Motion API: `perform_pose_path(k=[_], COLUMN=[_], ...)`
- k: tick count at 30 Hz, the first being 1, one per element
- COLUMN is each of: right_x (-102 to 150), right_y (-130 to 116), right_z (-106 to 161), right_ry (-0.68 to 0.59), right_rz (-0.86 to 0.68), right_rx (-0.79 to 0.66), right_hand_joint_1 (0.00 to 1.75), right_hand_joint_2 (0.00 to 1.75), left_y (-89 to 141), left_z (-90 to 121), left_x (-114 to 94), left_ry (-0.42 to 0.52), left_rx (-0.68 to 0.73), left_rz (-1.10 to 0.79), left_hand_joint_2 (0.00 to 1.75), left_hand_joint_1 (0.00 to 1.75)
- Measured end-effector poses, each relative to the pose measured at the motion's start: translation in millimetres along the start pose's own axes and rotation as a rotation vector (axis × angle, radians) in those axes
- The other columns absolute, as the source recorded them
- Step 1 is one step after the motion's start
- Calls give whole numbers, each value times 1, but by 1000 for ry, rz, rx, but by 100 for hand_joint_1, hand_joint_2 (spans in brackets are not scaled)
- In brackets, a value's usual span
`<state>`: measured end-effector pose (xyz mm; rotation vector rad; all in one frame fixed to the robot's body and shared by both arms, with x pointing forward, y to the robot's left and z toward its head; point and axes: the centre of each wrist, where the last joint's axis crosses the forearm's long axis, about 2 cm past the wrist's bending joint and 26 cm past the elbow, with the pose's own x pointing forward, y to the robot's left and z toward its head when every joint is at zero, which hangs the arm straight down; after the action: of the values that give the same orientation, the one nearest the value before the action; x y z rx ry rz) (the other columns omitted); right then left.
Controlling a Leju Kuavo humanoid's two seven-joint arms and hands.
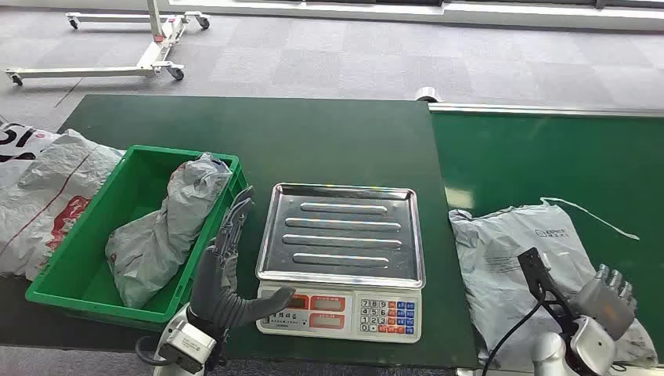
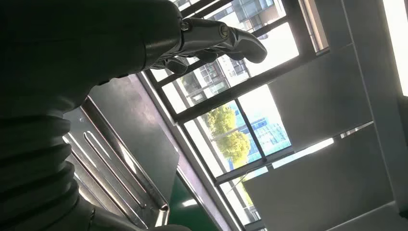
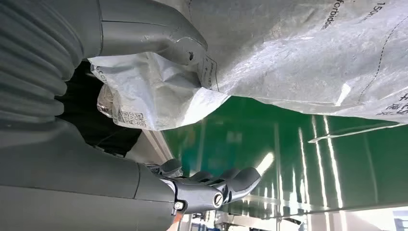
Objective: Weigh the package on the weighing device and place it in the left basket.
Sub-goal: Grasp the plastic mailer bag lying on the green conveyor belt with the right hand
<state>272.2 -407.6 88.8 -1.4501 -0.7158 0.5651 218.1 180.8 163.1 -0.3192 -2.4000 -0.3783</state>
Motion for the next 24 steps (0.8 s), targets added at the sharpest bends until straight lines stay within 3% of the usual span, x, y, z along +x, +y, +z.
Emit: perform_pose_path(k=[3,8,20,24], right_x=[0,13,42,47], right_y=[2,22,27,27], right_z=[1,23,40,40], right_ry=[-46,-363,-461,-475], right_rz=[-25,-156,-142,-137], right_rx=[62,456,492,494], right_hand_joint_1=[0,0,0,175], right_hand_joint_2=[175,175,175,175], left_y=[0,1,3,4], left_z=[0,-2,-1,-1], left_x=[0,-3,-4,-4], left_ry=[0,0,5,6], left_rx=[1,18,28,33], left_rz=[-2,-22,-33,-38], left_hand_joint_2=[175,175,175,175], left_hand_joint_1=[0,0,0,0])
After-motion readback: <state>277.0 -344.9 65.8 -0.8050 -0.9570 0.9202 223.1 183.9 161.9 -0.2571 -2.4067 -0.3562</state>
